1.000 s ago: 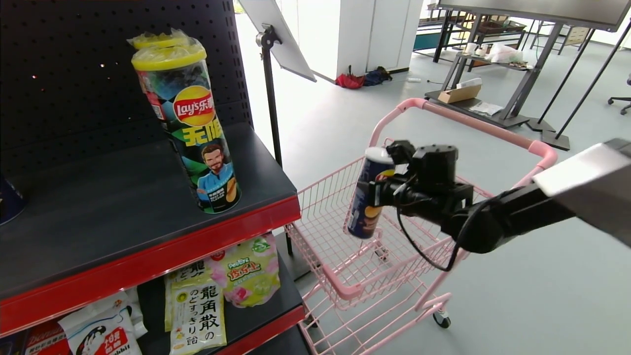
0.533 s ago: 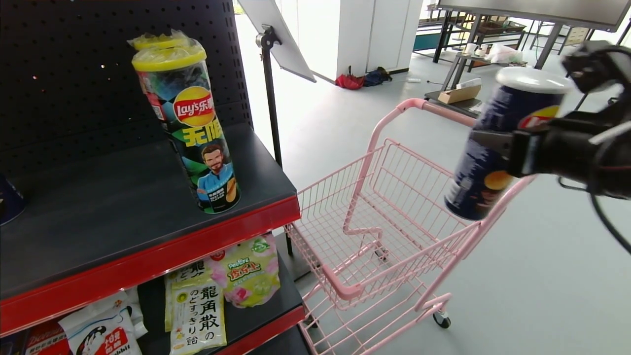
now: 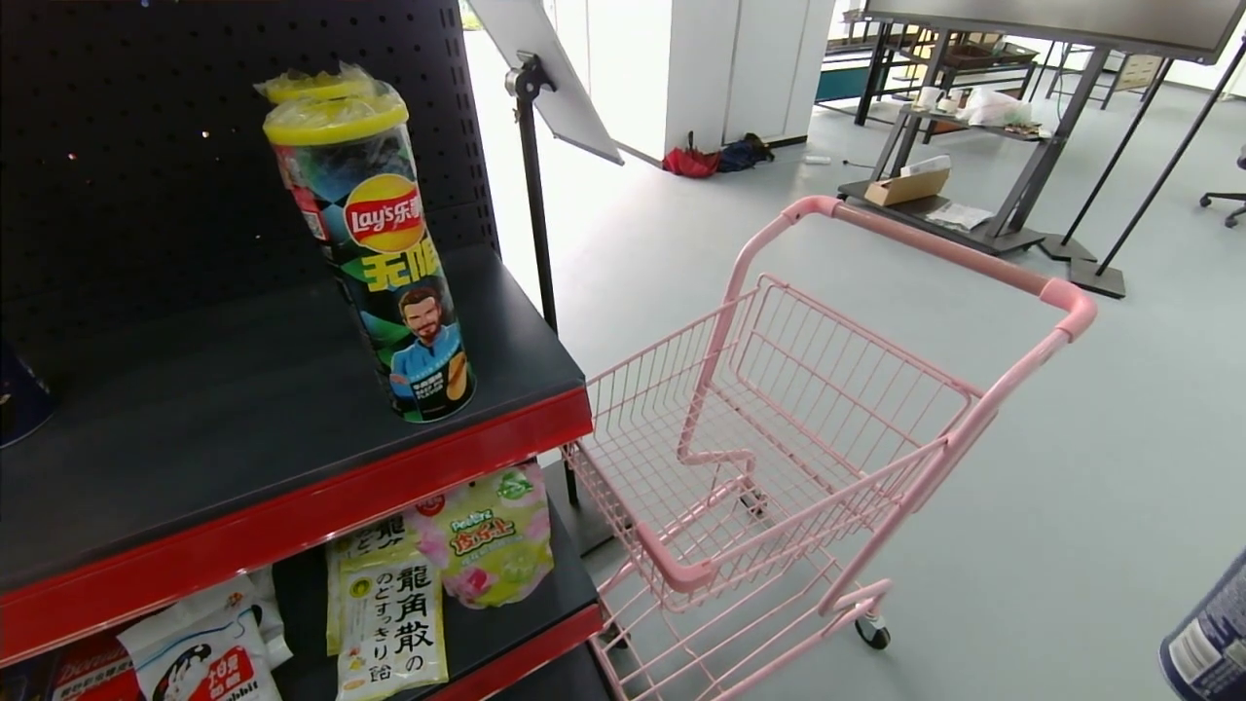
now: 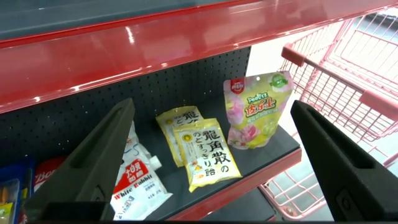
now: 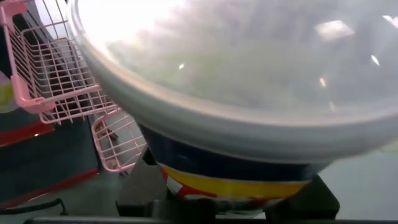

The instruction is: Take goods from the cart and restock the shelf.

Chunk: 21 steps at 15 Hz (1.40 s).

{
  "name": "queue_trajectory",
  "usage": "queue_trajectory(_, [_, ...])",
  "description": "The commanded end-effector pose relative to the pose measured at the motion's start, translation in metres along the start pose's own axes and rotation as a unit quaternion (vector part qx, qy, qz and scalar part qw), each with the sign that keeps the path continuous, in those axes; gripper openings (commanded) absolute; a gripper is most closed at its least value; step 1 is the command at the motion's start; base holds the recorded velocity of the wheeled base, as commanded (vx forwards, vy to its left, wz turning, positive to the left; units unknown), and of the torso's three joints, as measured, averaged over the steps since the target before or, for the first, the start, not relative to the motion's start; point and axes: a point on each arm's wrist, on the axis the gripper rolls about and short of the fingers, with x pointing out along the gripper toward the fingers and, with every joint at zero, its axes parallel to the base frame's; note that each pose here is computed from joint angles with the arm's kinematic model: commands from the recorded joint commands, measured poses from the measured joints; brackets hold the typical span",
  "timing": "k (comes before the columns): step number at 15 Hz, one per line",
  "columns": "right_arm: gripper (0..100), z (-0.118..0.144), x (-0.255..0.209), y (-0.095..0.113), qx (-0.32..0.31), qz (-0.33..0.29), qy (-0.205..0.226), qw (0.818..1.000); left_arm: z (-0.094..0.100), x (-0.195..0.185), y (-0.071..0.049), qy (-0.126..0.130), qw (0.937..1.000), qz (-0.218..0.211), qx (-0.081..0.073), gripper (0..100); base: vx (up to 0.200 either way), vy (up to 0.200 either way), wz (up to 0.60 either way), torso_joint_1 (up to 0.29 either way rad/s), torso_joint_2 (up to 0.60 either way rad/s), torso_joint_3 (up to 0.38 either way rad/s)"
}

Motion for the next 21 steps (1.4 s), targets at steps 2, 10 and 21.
queue_trajectory(2, [0, -0.018, -0.018, -0.001, 0.0, -0.009, -0.031, 0.999, 0.0, 0.0, 0.0, 0.0, 1.0, 0.0, -0.001, 100, 0.0, 0.0, 0.0, 0.119, -0.34, -0.217])
queue_trajectory(10, [0, -0.031, -0.016, 0.001, -0.016, -0.009, -0.016, 1.0, 0.0, 0.0, 0.0, 0.0, 1.0, 0.0, 0.0, 100, 0.0, 0.0, 0.0, 0.201, -0.52, -0.326])
queue_trajectory(21, [0, -0.056, -0.016, 0.003, -0.034, -0.014, 0.003, 0.999, 0.0, 0.0, 0.0, 0.0, 1.0, 0.001, -0.001, 100, 0.0, 0.0, 0.11, 0.123, -0.29, -0.167])
